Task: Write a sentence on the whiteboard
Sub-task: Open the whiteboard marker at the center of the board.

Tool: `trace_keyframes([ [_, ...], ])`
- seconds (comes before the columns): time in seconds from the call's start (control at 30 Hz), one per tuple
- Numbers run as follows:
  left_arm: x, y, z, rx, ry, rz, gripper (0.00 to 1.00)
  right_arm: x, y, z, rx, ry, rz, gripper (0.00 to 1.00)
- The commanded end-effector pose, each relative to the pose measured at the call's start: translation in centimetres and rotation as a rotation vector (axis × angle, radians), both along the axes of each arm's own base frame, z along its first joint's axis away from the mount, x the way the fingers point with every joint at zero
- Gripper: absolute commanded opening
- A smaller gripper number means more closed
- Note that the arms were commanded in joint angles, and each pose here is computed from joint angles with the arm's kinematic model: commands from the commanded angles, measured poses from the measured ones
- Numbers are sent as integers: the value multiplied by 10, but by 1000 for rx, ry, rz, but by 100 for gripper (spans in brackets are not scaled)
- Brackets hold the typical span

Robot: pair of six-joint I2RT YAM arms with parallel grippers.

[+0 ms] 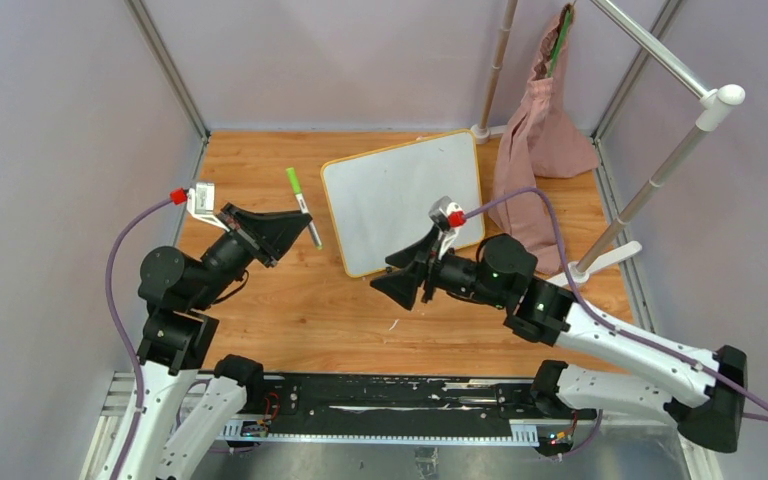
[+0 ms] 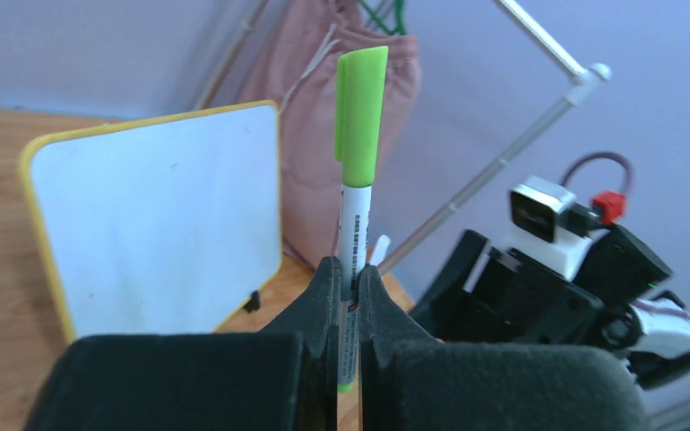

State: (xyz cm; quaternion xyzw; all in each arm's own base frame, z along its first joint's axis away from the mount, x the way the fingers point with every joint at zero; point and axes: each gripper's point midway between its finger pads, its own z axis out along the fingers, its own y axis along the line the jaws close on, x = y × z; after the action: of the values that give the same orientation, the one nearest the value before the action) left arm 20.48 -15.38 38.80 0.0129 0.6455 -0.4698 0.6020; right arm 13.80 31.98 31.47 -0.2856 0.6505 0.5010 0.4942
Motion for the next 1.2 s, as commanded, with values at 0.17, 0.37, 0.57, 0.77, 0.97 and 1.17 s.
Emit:
trace_keyframes([
  [0.17,-51,-23,41,-83,-167,-208,0,20,58,84,177,-105,3,68],
  [0.37,-62,-30,48,-85,-184,-259,0,13,76,102,226,-121,49,68],
  [0.57,-67,-33,51,-80,-200,-278,0,2,87,115,234,-129,88,67],
  [0.77,-69,-33,52,-78,-209,-282,0,0,85,115,233,-122,81,66],
  [0.97,-71,-33,53,-73,-217,-289,0,8,56,106,218,-129,-30,66],
  [1.17,-70,-34,53,-73,-214,-286,0,-16,53,111,228,-149,75,66],
])
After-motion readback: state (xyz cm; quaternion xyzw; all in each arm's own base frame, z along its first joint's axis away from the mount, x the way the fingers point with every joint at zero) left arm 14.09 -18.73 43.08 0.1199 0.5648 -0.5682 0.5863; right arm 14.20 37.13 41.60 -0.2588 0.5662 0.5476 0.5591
